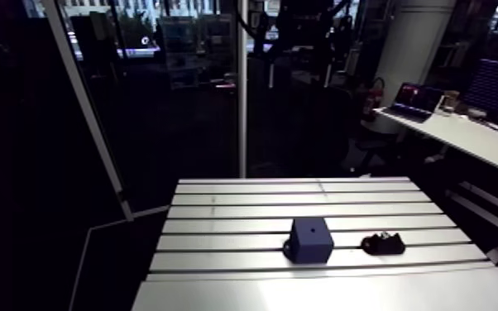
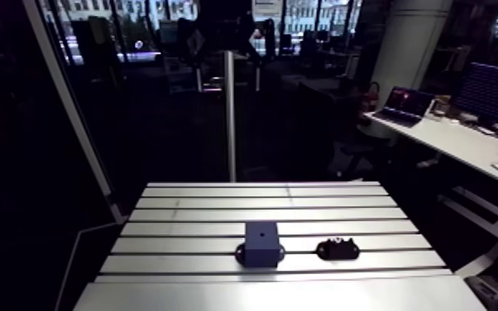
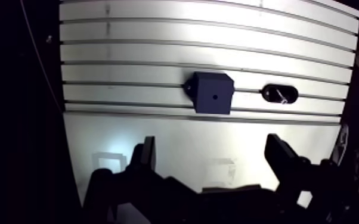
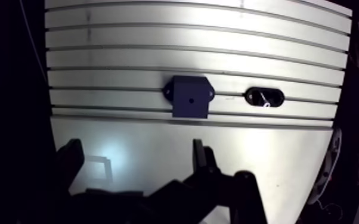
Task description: Pick up the M10 bolt and insert it into the hole until fully seated.
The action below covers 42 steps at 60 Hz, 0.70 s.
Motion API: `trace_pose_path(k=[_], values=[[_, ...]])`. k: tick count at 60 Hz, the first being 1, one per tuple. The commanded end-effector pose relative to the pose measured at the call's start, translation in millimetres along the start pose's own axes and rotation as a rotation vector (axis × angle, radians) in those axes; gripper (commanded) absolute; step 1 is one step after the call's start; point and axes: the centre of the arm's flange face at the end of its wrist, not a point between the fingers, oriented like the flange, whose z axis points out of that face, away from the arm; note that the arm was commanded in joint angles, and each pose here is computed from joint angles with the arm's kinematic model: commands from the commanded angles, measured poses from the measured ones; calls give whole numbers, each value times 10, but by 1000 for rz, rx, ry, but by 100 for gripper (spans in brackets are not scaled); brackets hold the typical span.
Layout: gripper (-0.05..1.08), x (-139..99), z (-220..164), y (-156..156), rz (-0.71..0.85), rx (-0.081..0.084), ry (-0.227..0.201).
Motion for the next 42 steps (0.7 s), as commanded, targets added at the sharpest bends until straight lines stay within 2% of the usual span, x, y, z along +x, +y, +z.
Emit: trace_pose_path(k=[1, 2, 8, 17, 29, 37, 42], values=[[0, -23, -57, 216, 11, -5, 6], [0, -36, -77, 247, 12, -11, 9], [0, -47, -106, 283, 13, -21, 14], [0, -51, -129, 294, 7, -25, 18], [0, -60, -84, 340, 15, -27, 19], [0, -66, 14, 417, 19, -24, 2], [0, -114, 97, 593, 34, -21, -11]])
